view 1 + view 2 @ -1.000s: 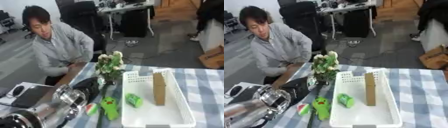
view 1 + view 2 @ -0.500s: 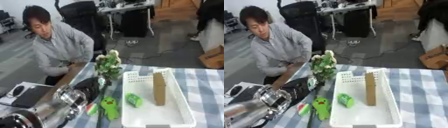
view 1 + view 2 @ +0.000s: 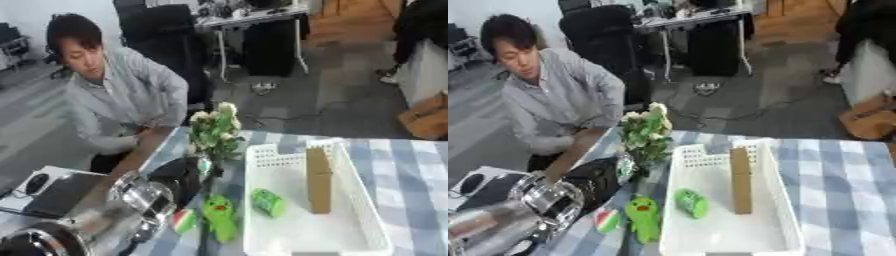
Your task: Pick up objects on the table and place them in the box.
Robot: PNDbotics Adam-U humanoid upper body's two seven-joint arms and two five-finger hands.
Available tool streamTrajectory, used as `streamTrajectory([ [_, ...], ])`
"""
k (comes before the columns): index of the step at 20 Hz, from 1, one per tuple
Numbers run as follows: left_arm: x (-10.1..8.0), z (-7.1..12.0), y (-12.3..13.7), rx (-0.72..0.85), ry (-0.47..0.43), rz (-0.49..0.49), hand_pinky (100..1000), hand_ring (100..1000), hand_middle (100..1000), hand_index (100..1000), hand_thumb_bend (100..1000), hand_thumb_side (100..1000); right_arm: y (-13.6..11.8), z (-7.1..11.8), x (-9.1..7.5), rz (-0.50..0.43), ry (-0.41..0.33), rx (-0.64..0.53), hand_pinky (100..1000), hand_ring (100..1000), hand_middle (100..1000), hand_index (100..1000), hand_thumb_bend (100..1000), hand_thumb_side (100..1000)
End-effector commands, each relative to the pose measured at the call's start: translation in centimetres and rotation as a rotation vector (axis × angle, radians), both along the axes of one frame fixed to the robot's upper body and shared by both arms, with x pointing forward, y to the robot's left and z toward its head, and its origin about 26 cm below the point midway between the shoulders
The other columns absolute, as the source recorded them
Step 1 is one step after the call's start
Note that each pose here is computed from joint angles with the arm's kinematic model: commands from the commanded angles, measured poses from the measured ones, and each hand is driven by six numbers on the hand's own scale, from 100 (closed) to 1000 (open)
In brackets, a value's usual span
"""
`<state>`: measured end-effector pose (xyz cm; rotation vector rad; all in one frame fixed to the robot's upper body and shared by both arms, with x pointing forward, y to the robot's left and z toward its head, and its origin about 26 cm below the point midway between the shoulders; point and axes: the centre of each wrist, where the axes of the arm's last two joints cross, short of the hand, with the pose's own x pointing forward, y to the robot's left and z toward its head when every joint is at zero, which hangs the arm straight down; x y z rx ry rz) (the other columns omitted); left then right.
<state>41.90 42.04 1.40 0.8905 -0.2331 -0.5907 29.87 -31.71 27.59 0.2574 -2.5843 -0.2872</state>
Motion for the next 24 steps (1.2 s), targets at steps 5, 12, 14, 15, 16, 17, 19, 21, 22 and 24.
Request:
streamTrajectory([
  [5,0.4,1.7,1.2,0.003,0.001,-0.011,100,156,113,343,207,604,0.1,1.2,-0.3,0.007,-0.038,-0.018,784,756,652,673,100,259],
  [12,0.6,2.2,1.2,-0.013,0.002,-0.042,100,117,100,329,100,517,0.1,1.2,-0.3,0.008,-0.034,-0.021,785,756,652,673,100,259],
  [14,0.8,2.5,1.1,-0.016,-0.007,-0.048,100,107,100,326,100,484,0.1,1.2,-0.3,0.008,-0.033,-0.021,785,756,652,673,100,259],
  [15,0.9,2.6,1.1,-0.015,-0.016,-0.049,100,107,100,326,100,484,0.1,1.2,-0.3,0.008,-0.032,-0.022,785,756,652,673,100,259],
  [16,0.9,2.7,1.1,-0.016,-0.022,-0.049,100,102,100,324,100,462,0.1,1.2,-0.4,0.008,-0.031,-0.022,785,756,652,673,100,259],
  [17,1.0,2.8,1.1,-0.020,-0.027,-0.048,100,102,100,324,100,462,0.1,1.2,-0.4,0.008,-0.030,-0.022,785,756,652,673,100,259],
  [19,1.1,3.0,1.1,-0.022,-0.035,-0.046,100,100,100,320,100,403,0.1,1.2,-0.4,0.009,-0.029,-0.023,785,756,652,673,100,259],
  [21,1.1,3.1,1.1,-0.022,-0.041,-0.045,100,100,100,319,100,394,0.1,1.1,-0.4,0.010,-0.027,-0.024,785,756,652,673,100,259],
  [22,1.2,3.2,1.1,-0.021,-0.046,-0.045,100,100,100,316,100,377,0.1,1.1,-0.4,0.010,-0.027,-0.024,785,755,652,673,100,259],
  [24,1.3,3.5,1.1,-0.016,-0.058,-0.045,100,100,100,314,100,368,0.1,1.1,-0.4,0.010,-0.025,-0.025,785,755,652,673,100,259],
])
